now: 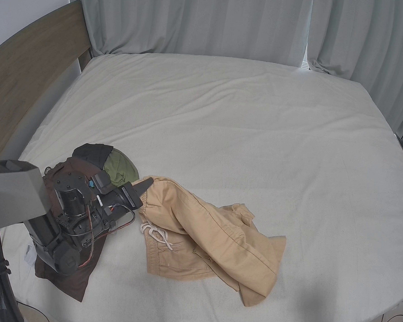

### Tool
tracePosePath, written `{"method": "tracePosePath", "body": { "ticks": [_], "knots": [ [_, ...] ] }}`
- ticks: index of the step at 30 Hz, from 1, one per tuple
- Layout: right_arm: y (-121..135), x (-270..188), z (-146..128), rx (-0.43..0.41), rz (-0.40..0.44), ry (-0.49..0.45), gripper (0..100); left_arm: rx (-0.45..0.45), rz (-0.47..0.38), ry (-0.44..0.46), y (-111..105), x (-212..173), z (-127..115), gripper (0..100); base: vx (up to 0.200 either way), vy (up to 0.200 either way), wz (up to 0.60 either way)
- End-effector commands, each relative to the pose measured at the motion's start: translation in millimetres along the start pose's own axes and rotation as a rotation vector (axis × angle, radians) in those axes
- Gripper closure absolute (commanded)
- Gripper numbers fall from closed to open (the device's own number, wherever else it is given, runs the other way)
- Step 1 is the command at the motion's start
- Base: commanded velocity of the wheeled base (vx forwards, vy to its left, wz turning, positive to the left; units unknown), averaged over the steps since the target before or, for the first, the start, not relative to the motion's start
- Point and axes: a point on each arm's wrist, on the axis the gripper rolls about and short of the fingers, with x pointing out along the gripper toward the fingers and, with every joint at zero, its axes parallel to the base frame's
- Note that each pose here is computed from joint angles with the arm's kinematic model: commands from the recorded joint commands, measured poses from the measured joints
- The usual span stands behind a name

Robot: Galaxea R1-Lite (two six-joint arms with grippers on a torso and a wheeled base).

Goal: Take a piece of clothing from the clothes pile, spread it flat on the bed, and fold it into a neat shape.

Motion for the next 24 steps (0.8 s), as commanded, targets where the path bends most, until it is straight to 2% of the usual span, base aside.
{"method": "tracePosePath", "body": {
  "ticks": [1,5,9,16,22,24],
  "knots": [
    [-3,35,13,0.039,0.073,0.176,0,0.018,-0.006,-0.013,-3,-3,4,100,0.0,0.0,0.0],
    [-3,50,9,0.063,0.156,0.28,0,0.026,-0.003,-0.004,-3,-5,2,100,0.0,0.0,0.0],
    [1,60,6,0.077,0.269,0.343,0,0.026,-0.003,-0.002,-3,-5,1,100,0.0,0.0,0.0],
    [10,75,10,0.085,0.425,0.389,0,0.028,-0.008,-0.002,-5,-4,1,100,0.0,0.0,0.0],
    [14,99,18,0.098,0.466,0.424,0,0.028,-0.006,0.0,-4,-4,1,100,0.0,0.0,0.0],
    [16,115,20,0.105,0.512,0.415,0,0.027,-0.008,0.006,-5,-5,-1,100,0.0,0.0,0.0]
  ]
}}
